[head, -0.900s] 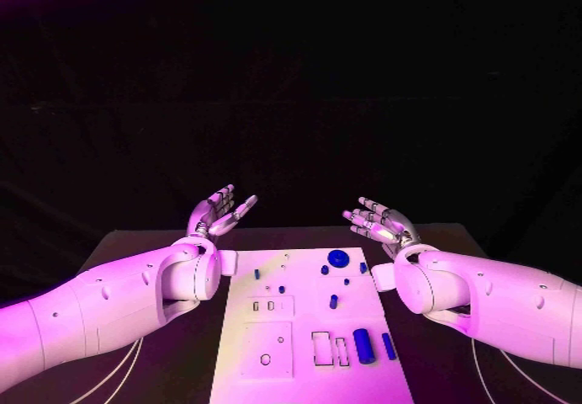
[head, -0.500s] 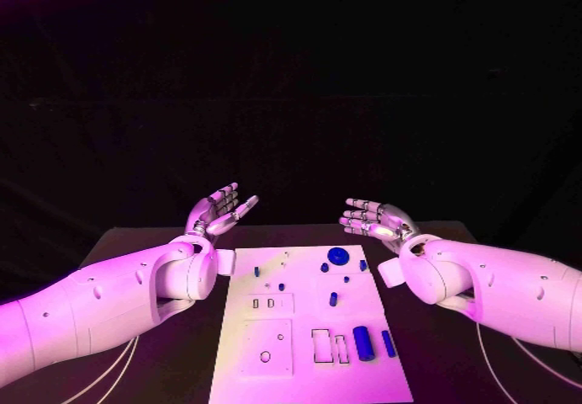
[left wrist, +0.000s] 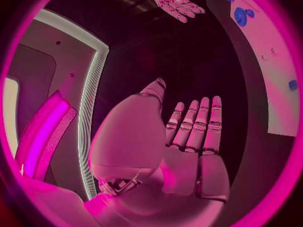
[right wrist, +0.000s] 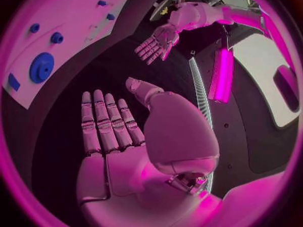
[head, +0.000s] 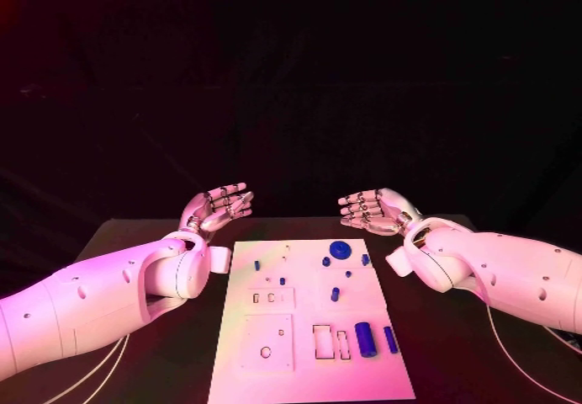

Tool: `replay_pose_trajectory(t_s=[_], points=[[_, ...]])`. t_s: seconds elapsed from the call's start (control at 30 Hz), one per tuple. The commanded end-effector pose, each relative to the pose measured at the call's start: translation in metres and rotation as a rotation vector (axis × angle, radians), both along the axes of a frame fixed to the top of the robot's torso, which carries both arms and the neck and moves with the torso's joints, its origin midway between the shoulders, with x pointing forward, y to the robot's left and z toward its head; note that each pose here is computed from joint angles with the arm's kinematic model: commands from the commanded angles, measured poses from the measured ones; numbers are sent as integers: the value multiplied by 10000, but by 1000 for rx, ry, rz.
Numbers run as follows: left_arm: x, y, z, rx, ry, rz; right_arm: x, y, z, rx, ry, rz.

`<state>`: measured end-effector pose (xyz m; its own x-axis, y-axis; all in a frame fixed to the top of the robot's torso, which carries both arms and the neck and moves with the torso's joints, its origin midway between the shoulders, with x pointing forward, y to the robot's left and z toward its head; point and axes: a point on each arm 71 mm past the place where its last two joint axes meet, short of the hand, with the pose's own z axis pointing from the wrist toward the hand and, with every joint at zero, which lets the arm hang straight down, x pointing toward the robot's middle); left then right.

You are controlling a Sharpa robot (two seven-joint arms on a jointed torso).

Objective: Assemble the parts on the task board

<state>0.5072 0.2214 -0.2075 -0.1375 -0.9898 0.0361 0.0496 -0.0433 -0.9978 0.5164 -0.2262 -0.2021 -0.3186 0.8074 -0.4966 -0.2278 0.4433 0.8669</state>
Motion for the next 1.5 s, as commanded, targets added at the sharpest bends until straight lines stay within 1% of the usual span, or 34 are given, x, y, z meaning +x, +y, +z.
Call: replay_pose_trajectory(t_s=[0.03,0.1,0.27,0.37,0.5,0.67,0.83,0.93,1.27,1.5], points=[[-24,-59,58,0,-20,-72,0,30,33,-173,-68,55],[-53,-65,93,5,-25,-96,12,38,60,-254,-87,80],[-129,-80,163,14,-33,-148,13,61,96,-407,-116,135],[-193,-103,208,17,-35,-180,2,83,112,-529,-152,166],[-274,-141,270,8,-40,-210,-13,103,125,-667,-204,185],[-355,-161,336,-8,-41,-235,-30,141,135,-775,-249,188],[-408,-170,387,-21,-41,-249,-44,197,138,-838,-275,188],[-419,-174,406,-20,-45,-254,-50,225,137,-857,-282,189],[-427,-179,459,-18,-53,-263,-37,313,121,-911,-288,188],[-428,-181,474,-18,-51,-268,-34,361,95,-930,-278,197]])
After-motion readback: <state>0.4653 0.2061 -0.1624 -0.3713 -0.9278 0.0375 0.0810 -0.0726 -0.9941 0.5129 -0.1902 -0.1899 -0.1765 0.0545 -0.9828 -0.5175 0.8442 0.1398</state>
